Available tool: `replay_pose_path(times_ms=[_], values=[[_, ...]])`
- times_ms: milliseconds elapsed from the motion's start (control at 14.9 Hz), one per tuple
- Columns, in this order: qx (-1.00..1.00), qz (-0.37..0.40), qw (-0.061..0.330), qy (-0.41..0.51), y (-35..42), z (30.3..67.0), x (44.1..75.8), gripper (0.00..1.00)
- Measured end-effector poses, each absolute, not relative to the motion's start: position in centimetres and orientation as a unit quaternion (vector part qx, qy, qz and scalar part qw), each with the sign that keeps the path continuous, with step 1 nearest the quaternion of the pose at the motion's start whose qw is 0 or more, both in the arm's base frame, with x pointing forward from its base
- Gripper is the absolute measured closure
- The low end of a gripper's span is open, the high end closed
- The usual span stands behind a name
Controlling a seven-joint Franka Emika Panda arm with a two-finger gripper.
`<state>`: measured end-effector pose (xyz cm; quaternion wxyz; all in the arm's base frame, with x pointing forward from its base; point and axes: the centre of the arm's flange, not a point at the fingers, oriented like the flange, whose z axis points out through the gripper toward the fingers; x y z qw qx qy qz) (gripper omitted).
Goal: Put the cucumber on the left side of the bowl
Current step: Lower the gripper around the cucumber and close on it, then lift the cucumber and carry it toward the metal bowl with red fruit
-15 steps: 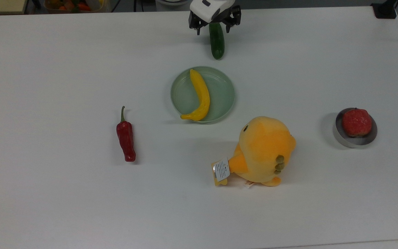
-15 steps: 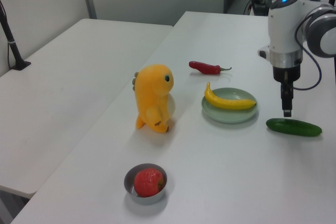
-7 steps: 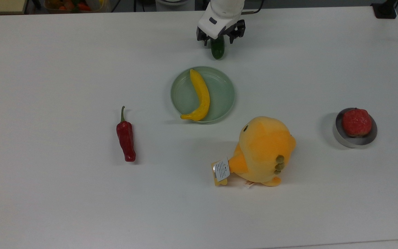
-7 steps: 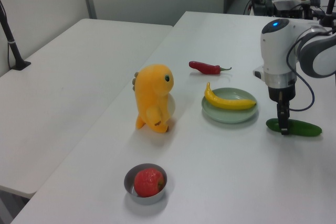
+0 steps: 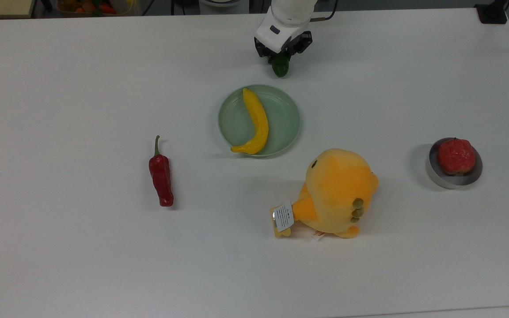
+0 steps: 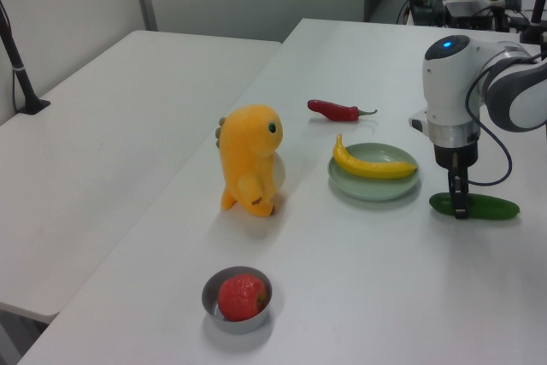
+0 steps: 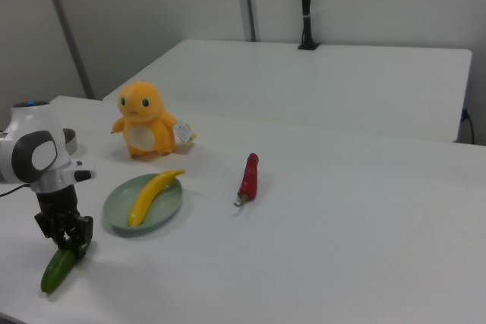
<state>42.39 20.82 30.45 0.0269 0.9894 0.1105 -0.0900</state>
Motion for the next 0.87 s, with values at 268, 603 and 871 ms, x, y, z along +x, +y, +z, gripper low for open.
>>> replay_pose_path(times_ms=[268, 603, 871], values=[[0.992, -0.066, 0.019, 0.11, 21.4, 31.9, 43.6, 0.52], [0.998, 0.017, -0.013, 0.052, 23.6, 39.3, 48.2, 0.52], [0.995, 0.08, -0.062, -0.012, 27.6, 45.9, 52.7, 0.52]])
